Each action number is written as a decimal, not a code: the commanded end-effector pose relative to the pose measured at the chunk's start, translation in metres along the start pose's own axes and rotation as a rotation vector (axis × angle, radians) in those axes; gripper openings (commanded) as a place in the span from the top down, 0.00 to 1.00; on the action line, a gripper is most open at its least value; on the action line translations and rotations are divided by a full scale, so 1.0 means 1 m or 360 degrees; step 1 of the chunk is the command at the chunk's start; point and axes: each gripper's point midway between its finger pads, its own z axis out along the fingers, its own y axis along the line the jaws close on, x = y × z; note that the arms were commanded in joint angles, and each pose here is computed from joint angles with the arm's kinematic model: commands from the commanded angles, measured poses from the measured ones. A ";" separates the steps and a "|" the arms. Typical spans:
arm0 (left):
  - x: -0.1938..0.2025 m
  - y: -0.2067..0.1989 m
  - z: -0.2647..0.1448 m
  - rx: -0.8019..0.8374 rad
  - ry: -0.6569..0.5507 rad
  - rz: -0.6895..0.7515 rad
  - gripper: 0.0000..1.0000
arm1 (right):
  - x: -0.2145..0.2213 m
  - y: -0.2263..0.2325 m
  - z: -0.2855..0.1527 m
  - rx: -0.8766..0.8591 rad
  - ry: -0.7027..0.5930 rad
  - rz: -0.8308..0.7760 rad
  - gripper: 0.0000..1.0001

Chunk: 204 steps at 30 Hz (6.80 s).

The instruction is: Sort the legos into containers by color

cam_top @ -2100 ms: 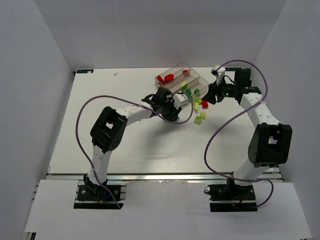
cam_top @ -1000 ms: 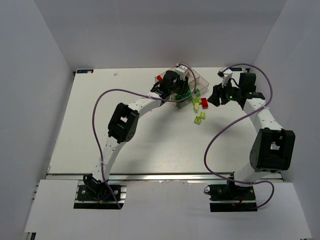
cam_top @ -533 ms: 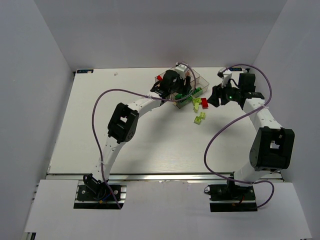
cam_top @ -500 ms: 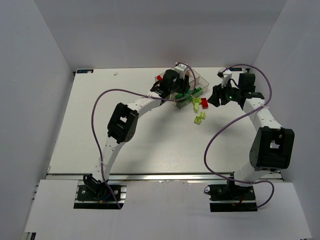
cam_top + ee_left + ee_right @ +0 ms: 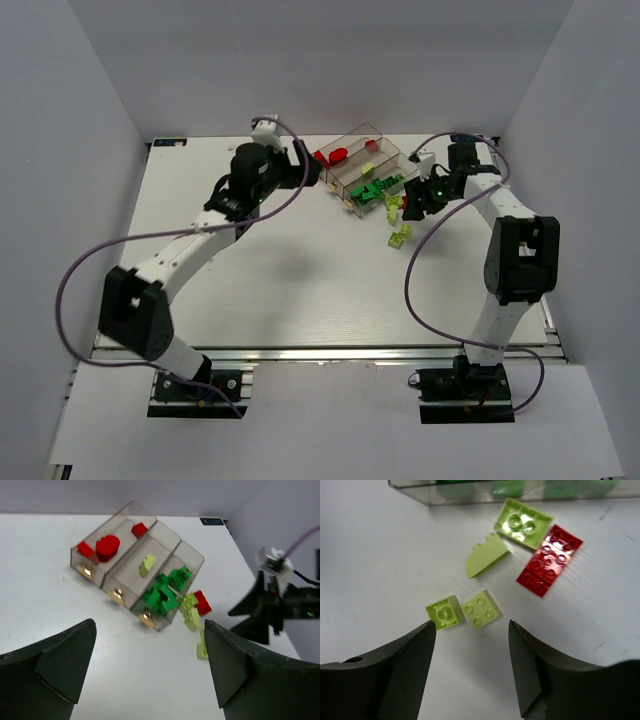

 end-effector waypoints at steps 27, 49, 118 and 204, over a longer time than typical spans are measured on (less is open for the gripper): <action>0.087 0.047 -0.176 -0.0368 -0.0031 -0.0705 0.02 | 0.001 -0.051 0.046 0.0301 0.0291 -0.0036 0.29; 0.094 0.047 -0.171 -0.0369 0.0005 -0.0729 0.02 | 0.005 -0.065 0.074 0.0362 0.0282 0.0037 0.53; 0.111 0.058 -0.187 -0.0429 0.0011 -0.0762 0.02 | -0.264 -0.024 0.148 0.0814 -0.0535 -0.2125 1.00; 0.150 -0.043 -0.126 -0.0023 0.0346 -0.0678 0.22 | -0.022 -0.004 0.064 0.0331 -0.0025 0.0472 0.36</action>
